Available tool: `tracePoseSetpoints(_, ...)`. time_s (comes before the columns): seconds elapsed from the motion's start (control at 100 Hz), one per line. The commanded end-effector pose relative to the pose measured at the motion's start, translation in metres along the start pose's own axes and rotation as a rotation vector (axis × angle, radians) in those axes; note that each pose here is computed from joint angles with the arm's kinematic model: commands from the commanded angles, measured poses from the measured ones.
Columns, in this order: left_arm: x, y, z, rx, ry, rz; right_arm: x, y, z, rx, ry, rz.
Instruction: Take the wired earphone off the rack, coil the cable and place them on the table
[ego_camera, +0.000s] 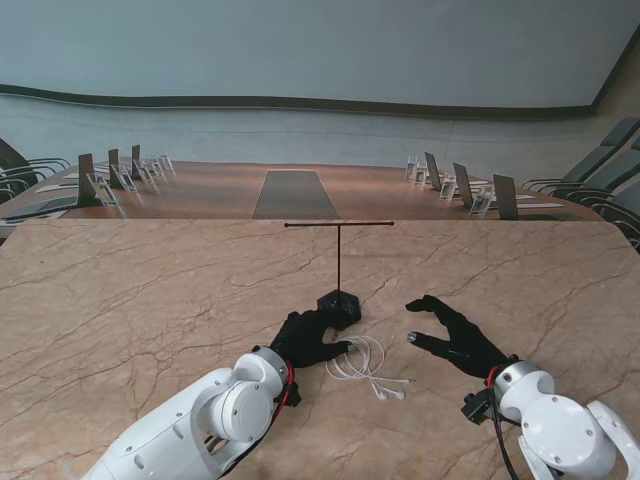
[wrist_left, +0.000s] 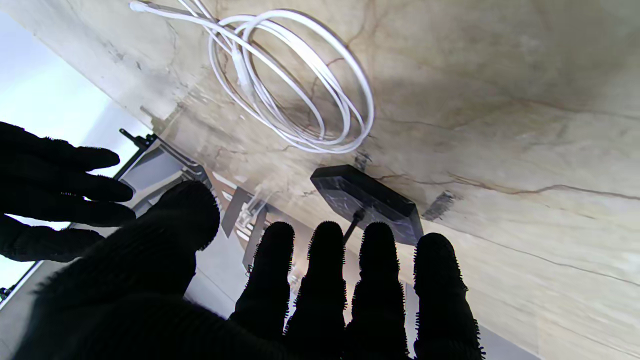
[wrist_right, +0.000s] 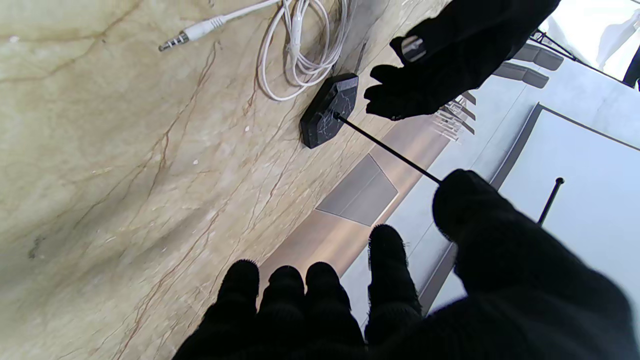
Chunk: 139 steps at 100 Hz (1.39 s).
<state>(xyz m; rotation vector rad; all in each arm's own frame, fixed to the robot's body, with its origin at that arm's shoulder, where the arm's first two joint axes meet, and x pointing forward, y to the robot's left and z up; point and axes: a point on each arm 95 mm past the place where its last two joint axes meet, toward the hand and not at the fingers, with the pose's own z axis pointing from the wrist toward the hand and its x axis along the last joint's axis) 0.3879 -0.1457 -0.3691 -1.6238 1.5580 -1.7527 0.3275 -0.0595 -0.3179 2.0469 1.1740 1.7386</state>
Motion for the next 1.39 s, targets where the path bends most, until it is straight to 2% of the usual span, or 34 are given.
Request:
tracePoseSetpoints(0.0,-0.002,0.002,-0.006,0.002,-0.004,-0.001,0.002,-0.004,0.001,0.019,0.001,-0.004)
tracePoseSetpoints(0.34,-0.015,-0.001,-0.031,0.04,-0.023,-0.003,0.007,-0.02,-0.002,0.1,-0.009,-0.026)
tracePoseSetpoints(0.72,-0.019,-0.008,-0.056,0.072,-0.016,-0.038,0.014,-0.035,-0.01,0.125,-0.028,-0.018)
tracePoseSetpoints(1.38,-0.023,-0.014,-0.061,0.087,-0.013,-0.047,0.016,-0.029,0.002,0.137,-0.03,-0.001)
